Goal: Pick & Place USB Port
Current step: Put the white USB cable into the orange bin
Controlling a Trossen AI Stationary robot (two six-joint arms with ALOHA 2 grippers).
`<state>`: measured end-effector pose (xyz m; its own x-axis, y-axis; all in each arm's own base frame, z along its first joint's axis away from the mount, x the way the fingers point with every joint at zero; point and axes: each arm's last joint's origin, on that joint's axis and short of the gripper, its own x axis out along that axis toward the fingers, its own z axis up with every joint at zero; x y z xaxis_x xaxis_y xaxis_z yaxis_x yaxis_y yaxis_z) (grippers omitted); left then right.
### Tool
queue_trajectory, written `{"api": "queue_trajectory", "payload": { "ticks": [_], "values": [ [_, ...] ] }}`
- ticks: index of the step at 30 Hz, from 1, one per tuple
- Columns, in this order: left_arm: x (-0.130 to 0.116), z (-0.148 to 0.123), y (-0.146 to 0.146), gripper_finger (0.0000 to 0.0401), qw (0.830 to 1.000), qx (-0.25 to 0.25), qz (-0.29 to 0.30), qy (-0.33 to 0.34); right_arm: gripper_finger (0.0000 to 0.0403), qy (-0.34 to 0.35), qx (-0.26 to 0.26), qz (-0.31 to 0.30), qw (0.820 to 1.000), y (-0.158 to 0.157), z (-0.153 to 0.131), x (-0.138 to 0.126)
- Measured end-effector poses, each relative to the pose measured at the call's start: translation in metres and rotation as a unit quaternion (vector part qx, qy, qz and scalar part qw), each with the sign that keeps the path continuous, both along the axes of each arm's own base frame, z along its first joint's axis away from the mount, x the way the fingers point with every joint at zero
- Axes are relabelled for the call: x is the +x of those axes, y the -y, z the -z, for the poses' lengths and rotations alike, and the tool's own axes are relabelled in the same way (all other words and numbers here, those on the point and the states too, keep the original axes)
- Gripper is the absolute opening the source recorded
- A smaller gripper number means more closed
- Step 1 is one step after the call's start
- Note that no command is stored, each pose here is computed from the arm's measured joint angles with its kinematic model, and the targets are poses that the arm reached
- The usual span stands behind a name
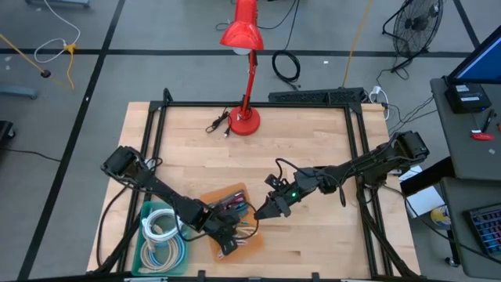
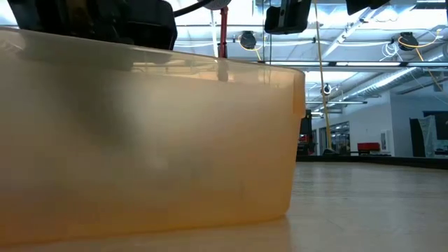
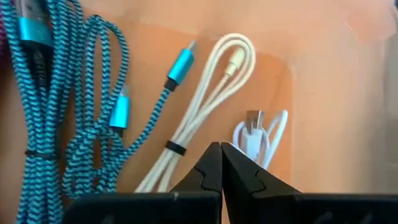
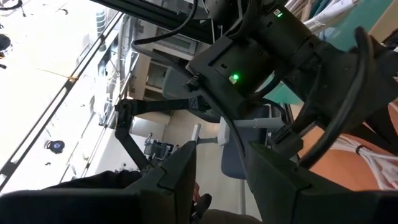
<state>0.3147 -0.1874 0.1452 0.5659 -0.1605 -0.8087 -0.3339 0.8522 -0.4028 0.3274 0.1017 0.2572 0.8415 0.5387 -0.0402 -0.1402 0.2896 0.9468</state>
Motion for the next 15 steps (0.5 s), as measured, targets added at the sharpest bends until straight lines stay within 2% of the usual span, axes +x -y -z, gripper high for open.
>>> {"api": "queue_trajectory", "payload": {
  "ticks": [15],
  "values": [
    [0.009, -0.001, -0.013, 0.0, 0.999, -0.017, 0.03, -0.003, 0.013, -0.005, -0.005, 0.001, 1.0, 0.0, 0.001, 0.0]
  ]
}}
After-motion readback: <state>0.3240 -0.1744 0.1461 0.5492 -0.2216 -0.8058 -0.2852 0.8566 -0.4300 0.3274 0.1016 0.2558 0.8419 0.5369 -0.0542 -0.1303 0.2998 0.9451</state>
